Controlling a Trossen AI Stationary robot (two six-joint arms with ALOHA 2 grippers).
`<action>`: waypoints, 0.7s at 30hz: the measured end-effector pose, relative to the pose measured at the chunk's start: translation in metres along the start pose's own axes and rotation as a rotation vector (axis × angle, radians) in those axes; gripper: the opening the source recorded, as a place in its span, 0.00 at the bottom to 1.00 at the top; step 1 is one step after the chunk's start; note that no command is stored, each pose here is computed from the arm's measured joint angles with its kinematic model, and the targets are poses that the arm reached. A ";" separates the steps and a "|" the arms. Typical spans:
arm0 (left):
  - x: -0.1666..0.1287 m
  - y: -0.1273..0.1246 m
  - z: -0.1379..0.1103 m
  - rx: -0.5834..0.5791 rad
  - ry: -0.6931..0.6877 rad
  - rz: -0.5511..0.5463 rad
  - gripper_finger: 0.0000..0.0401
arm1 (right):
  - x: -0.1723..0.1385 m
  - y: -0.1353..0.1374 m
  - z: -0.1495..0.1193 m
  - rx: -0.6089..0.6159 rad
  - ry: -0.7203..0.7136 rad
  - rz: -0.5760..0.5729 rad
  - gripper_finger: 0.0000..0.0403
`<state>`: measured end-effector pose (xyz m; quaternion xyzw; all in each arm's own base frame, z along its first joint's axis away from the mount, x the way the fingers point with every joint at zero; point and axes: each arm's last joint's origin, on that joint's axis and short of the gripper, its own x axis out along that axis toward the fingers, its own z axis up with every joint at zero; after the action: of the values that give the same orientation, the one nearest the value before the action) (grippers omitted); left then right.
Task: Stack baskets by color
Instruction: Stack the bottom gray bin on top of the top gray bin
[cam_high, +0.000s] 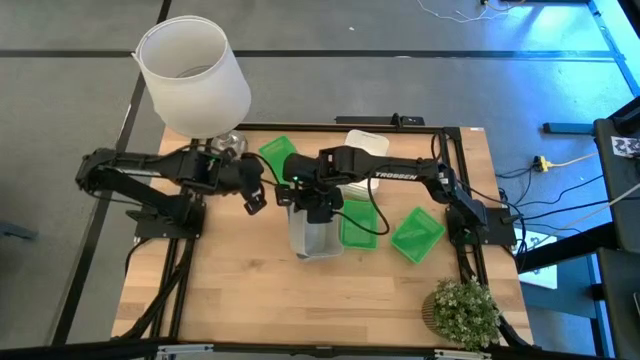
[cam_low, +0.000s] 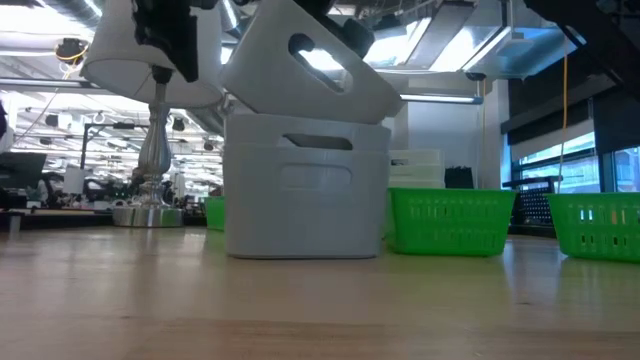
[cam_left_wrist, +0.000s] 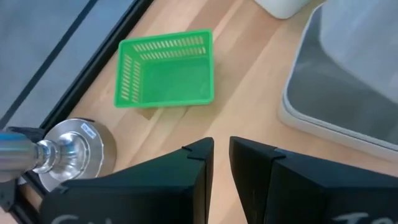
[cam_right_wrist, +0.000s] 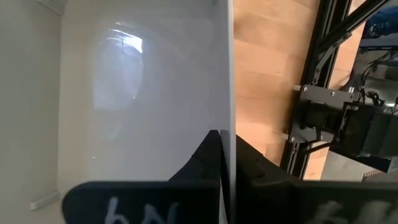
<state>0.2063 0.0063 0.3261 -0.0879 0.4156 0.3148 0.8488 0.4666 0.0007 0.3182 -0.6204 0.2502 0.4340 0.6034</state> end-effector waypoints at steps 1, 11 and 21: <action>0.001 0.002 0.001 -0.002 0.007 0.000 0.11 | 0.000 0.000 0.001 -0.002 0.000 -0.001 0.00; 0.005 0.006 0.007 0.117 -0.001 -0.038 0.11 | 0.000 0.000 -0.001 0.057 0.002 -0.005 0.00; -0.008 -0.017 -0.011 0.218 0.088 -0.223 0.11 | -0.004 0.002 -0.016 0.147 0.017 -0.006 0.00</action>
<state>0.2060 -0.0150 0.3234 -0.0546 0.4719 0.1676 0.8639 0.4665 -0.0154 0.3182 -0.5789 0.2846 0.4074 0.6465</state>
